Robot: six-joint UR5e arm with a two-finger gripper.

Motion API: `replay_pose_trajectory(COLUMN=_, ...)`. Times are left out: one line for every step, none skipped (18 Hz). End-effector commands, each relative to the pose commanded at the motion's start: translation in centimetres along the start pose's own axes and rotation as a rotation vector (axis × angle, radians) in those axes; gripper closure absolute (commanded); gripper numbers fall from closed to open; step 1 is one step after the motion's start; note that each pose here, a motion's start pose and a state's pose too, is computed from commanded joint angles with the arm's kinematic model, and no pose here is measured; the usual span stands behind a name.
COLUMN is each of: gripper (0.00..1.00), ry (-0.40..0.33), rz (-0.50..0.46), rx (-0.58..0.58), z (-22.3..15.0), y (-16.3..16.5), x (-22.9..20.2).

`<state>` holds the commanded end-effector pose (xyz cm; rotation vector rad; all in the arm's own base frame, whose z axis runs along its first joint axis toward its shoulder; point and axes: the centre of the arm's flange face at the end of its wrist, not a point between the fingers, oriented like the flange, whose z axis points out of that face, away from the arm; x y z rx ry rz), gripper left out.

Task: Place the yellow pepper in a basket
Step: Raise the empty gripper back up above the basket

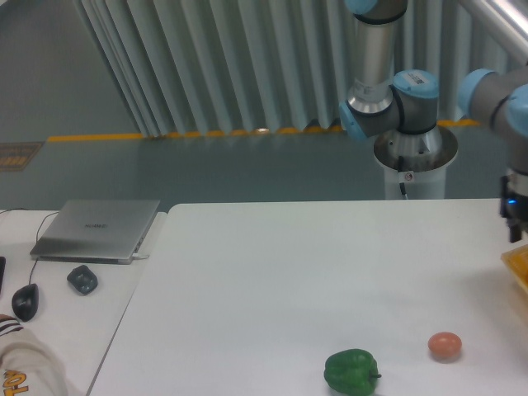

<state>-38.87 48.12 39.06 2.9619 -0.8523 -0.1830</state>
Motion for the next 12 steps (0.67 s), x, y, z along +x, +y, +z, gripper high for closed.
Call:
replay_pose_trajectory(gripper=0.00, ry=0.003, rz=0.009, rx=0.011, z=0.0, y=-0.8, x=0.3)
replay_pose_trajectory(gripper=0.00, ry=0.011, rz=0.016, rx=0.023, z=0.1, y=-1.3, x=0.5)
replay_pose_trajectory(gripper=0.00, ry=0.016, rz=0.021, rx=0.034, z=0.1, y=-1.7, x=0.7)
replay_pose_trajectory(gripper=0.00, ry=0.016, rz=0.025, rx=0.047, z=0.0, y=-2.0, x=0.9)
replay_pose_trajectory(gripper=0.00, ry=0.018, rz=0.028, rx=0.060, z=0.0, y=-2.4, x=1.0)
replay_pose_trajectory(gripper=0.00, ry=0.018, rz=0.028, rx=0.061, z=0.0, y=-2.4, x=1.0)
replay_pose_trajectory(gripper=0.00, ry=0.018, rz=0.034, rx=0.061, z=-0.1, y=-2.7, x=1.1)
replay_pose_trajectory(gripper=0.00, ry=0.016, rz=0.034, rx=0.061, z=-0.1, y=-2.7, x=1.1)
replay_pose_trajectory(gripper=0.00, ry=0.016, rz=0.034, rx=0.061, z=-0.1, y=-2.7, x=1.1)
replay_pose_trajectory(gripper=0.00, ry=0.019, rz=0.034, rx=0.061, z=0.0, y=-2.7, x=1.1)
replay_pose_trajectory(gripper=0.00, ry=0.021, rz=0.034, rx=0.061, z=0.1, y=-2.7, x=1.1)
replay_pose_trajectory(gripper=0.00, ry=0.018, rz=0.034, rx=0.061, z=0.0, y=-2.7, x=1.1)
